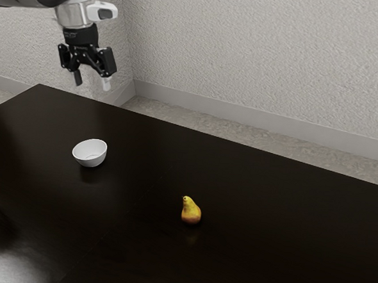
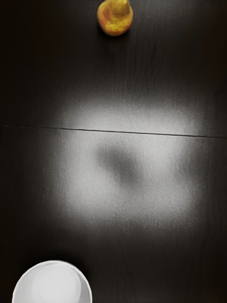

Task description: Place the pear in the bowl.

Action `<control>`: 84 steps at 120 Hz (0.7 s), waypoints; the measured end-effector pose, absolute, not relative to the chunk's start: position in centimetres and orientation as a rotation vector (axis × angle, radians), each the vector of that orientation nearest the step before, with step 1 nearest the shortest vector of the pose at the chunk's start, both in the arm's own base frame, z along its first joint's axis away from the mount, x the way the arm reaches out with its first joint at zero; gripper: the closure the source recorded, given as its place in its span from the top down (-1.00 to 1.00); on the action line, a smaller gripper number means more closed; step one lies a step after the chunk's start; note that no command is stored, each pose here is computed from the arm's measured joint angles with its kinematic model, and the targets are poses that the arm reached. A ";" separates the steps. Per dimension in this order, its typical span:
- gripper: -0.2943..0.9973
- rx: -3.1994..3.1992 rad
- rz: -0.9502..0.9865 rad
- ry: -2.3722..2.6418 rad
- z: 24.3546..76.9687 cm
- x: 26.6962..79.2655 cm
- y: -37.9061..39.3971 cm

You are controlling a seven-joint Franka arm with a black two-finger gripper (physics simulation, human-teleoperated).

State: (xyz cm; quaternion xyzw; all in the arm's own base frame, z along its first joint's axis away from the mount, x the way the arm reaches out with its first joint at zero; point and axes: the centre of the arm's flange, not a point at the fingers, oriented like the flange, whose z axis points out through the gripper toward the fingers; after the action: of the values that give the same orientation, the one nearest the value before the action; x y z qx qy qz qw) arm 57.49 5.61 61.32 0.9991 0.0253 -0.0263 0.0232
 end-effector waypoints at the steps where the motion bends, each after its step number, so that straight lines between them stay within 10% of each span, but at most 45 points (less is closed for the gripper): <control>1: 0.52 3.093 -0.079 0.078 61.3 57.5 5.6; 48: 0.52 3.087 -0.032 0.048 59.7 56.3 4.1; 84: 0.52 3.060 0.139 -0.064 47.2 48.5 -0.5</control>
State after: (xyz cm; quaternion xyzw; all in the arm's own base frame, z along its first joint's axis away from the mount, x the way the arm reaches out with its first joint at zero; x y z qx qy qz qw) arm 48.55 -0.54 47.22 0.9980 -0.0208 0.0453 0.0389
